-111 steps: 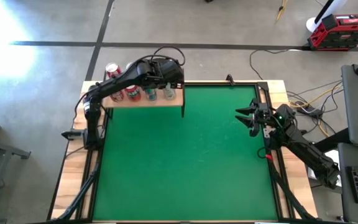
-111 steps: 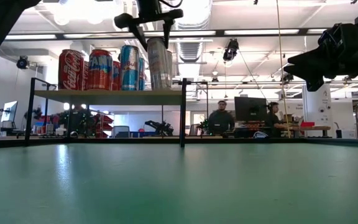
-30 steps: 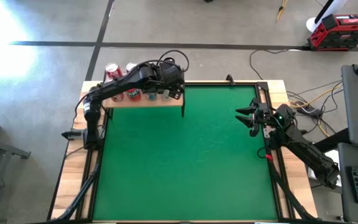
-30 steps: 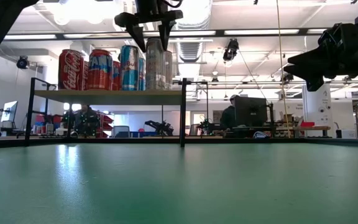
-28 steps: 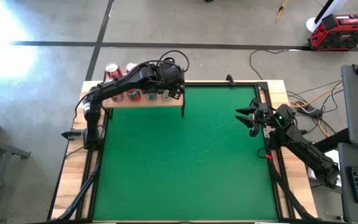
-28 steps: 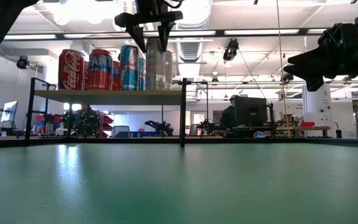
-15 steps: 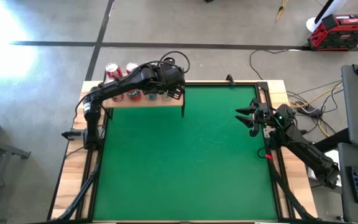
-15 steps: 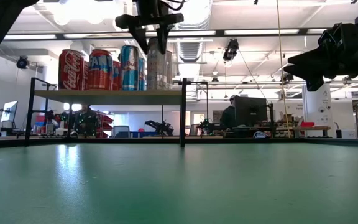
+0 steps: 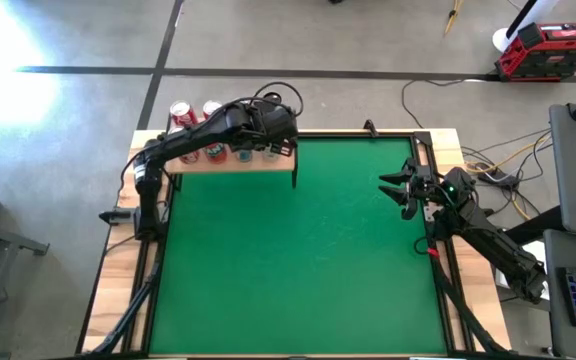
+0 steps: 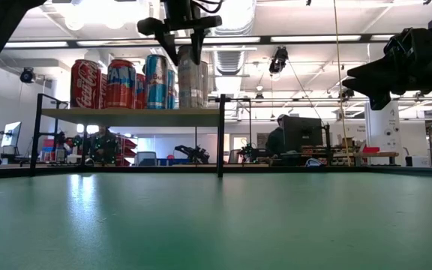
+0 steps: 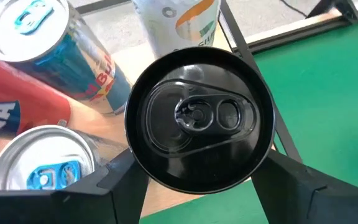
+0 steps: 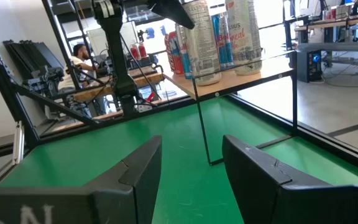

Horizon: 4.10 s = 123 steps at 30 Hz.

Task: Place canned beverage on shelf
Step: Put the white soda aligned with the other white soda can can on the shelf

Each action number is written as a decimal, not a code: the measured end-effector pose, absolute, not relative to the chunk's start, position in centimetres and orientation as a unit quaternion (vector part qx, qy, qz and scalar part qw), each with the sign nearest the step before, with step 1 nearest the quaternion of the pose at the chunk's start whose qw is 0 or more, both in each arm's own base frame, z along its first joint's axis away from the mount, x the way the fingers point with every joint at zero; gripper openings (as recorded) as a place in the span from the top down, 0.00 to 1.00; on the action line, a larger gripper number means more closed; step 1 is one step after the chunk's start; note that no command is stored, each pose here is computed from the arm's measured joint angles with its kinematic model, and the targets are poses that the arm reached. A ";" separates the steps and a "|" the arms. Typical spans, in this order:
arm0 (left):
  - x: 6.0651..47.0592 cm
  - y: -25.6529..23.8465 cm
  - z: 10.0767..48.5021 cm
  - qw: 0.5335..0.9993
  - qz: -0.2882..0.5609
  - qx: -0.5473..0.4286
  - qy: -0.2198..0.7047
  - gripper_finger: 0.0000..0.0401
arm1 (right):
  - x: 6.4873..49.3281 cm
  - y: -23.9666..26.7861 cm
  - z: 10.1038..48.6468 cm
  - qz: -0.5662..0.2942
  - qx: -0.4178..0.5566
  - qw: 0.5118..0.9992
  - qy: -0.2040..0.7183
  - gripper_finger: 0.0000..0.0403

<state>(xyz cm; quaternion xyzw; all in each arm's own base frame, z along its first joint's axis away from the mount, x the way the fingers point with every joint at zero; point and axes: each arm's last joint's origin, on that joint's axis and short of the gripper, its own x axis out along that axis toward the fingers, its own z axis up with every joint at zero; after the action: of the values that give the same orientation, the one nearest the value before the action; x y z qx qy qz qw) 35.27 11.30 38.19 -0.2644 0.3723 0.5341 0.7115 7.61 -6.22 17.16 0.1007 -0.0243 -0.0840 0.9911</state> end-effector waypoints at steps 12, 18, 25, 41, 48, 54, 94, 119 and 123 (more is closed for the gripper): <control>35.4 10.6 38.2 0.707 0.542 -0.283 0.356 0.42 | 7.6 -6.2 17.2 -0.084 0.101 0.991 -0.024 0.60; 35.3 10.6 38.2 0.696 0.554 -0.297 0.348 0.42 | 7.6 -6.2 17.2 -0.084 0.101 0.991 -0.024 0.60; 35.2 10.5 38.1 0.683 0.568 -0.314 0.335 0.42 | 7.6 -6.2 17.2 -0.084 0.101 0.991 -0.024 0.60; 35.1 10.6 38.1 0.683 0.573 -0.305 0.335 0.30 | 7.6 -6.2 17.2 -0.084 0.101 0.991 -0.024 0.60; 35.2 10.6 38.1 0.684 0.573 -0.306 0.333 0.21 | 7.6 -6.2 17.2 -0.084 0.101 0.991 -0.024 0.60; 35.3 10.6 38.1 0.686 0.571 -0.308 0.329 0.17 | 7.6 -6.2 17.2 -0.084 0.101 0.991 -0.024 0.60; 35.7 10.6 38.3 0.698 0.556 -0.319 0.319 0.16 | 7.6 -6.2 17.2 -0.084 0.101 0.991 -0.024 0.60; 36.0 10.7 38.4 0.706 0.553 -0.326 0.300 0.17 | 7.6 -6.2 17.2 -0.084 0.101 0.991 -0.024 0.60; 36.0 10.7 38.4 0.706 0.556 -0.316 0.303 0.17 | 7.6 -6.2 17.2 -0.084 0.101 0.991 -0.024 0.60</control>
<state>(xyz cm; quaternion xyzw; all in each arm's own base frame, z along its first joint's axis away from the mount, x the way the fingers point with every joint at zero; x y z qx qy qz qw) 35.96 10.73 38.41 -0.3156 0.3032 0.5563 0.7064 7.61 -6.23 17.16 0.1009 -0.0243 -0.0842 0.9910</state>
